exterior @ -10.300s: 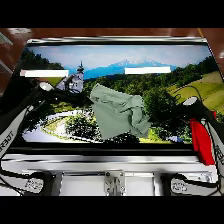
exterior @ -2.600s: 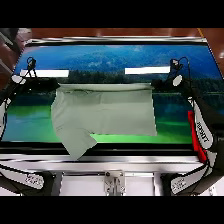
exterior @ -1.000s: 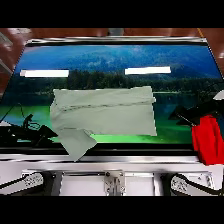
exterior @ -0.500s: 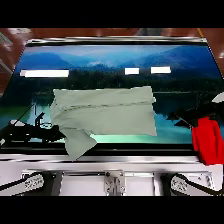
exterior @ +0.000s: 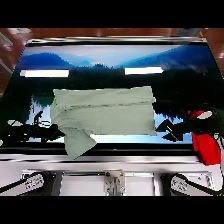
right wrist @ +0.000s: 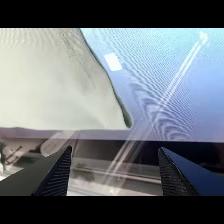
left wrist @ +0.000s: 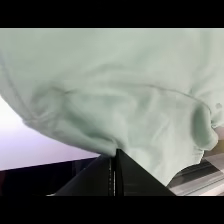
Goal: Fold the shirts.
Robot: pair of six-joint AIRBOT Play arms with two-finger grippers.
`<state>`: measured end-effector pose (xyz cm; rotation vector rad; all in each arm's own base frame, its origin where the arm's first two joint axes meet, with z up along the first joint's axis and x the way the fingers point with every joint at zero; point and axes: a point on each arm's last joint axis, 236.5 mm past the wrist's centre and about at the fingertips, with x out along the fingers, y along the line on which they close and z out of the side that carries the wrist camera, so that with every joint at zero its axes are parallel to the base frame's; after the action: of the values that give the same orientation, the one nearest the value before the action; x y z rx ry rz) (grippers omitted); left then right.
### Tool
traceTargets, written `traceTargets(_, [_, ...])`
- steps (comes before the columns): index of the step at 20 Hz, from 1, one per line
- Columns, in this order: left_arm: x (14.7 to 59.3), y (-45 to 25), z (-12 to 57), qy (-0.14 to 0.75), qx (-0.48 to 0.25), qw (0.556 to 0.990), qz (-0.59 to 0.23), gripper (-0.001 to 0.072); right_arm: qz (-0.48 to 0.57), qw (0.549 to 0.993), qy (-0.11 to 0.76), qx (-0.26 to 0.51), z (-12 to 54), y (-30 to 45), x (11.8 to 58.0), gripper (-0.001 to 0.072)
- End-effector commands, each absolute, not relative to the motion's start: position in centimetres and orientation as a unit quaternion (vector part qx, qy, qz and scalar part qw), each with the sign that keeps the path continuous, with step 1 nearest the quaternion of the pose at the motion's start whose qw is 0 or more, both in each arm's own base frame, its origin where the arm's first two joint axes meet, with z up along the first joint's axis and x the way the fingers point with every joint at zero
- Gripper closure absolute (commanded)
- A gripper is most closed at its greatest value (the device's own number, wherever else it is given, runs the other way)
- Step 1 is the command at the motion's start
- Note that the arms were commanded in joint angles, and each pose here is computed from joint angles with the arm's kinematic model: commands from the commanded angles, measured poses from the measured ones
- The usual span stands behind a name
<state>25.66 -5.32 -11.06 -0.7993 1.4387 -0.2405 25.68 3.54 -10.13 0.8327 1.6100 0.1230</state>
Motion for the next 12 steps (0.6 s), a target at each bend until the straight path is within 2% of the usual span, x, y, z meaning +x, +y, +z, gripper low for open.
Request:
traceTargets(1, [25.4,-5.0,-10.1,0.636,-0.355,0.675,-0.122,0.0667,0.051,0.630,0.683,0.366,-11.3,4.5,26.3,0.0058])
traceTargets(5, [26.5,-4.7,-8.8,0.627,-0.346,0.684,-0.135,0.0667,0.050,0.642,0.681,0.347,-12.8,7.0,27.7,0.0060])
traceTargets(6, [27.1,-4.5,-8.3,0.622,-0.342,0.691,-0.137,0.0667,0.046,0.644,0.682,0.344,-13.1,7.3,27.9,0.0191])
traceTargets(8, [28.5,-3.9,-7.2,0.610,-0.333,0.705,-0.141,0.0667,0.045,0.651,0.674,0.347,-12.9,7.3,28.6,0.0535])
traceTargets(9, [29.3,-3.7,-6.5,0.604,-0.328,0.712,-0.144,0.0667,0.051,0.656,0.670,0.345,-12.4,7.3,29.2,0.0651])
traceTargets(12, [31.6,-3.0,-3.3,0.583,-0.308,0.734,-0.165,0.0667,0.098,0.700,0.636,0.309,-9.4,7.1,32.6,0.0652])
